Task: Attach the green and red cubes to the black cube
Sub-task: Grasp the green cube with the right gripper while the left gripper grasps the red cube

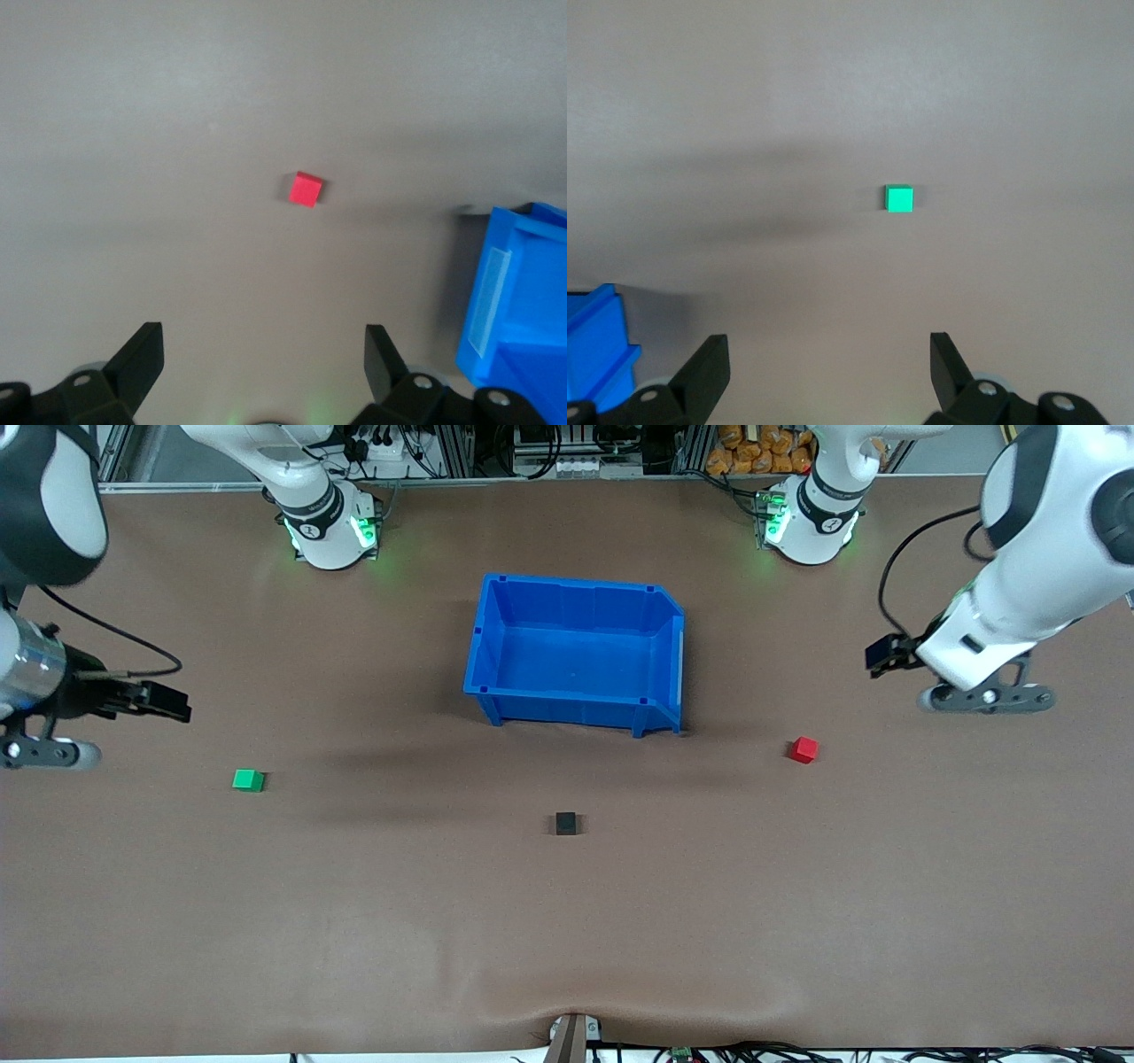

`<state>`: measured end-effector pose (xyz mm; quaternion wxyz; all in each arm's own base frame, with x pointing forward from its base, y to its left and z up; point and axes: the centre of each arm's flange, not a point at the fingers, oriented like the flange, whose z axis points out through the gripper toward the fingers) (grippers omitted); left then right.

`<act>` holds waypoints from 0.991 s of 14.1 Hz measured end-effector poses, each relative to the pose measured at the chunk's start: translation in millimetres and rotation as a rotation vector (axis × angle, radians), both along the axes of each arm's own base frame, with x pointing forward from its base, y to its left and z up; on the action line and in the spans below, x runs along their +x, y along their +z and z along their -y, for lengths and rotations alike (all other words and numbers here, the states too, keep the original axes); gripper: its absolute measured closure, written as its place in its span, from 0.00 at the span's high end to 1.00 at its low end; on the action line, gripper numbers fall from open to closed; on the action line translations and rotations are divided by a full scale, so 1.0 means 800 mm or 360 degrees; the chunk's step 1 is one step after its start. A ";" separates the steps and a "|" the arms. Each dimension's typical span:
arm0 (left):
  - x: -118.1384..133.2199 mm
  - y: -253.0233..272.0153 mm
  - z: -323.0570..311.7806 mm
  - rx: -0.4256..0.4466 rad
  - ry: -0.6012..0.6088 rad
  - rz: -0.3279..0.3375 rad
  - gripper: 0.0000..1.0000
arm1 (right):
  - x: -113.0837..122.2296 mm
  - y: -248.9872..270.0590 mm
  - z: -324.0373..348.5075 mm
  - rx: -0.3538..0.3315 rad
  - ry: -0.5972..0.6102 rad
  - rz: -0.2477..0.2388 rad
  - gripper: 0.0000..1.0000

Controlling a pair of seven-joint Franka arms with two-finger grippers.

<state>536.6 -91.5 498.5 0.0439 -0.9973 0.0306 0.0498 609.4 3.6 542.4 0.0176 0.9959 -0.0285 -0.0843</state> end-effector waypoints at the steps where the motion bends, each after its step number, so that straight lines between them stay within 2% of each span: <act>1: -0.001 -0.023 0.001 -0.0004 -0.0008 0.0011 1.00 | 0.004 -0.012 0.006 -0.0001 -0.0015 -0.0024 1.00; 4: -0.003 -0.095 0.003 -0.0030 -0.0030 0.0083 1.00 | 0.011 -0.035 0.025 0.0000 -0.0060 -0.0075 1.00; 8: -0.002 -0.213 0.009 -0.0069 -0.0111 0.0137 1.00 | 0.033 -0.124 0.040 0.0006 -0.0087 -0.0233 1.00; 11: -0.006 -0.291 0.020 -0.0074 -0.0242 0.0091 1.00 | 0.054 -0.195 0.049 0.0008 -0.0111 -0.0264 1.00; 14: -0.009 -0.331 0.027 -0.0018 -0.0380 0.0051 1.00 | 0.068 -0.280 0.078 0.0018 -0.0160 -0.0300 1.00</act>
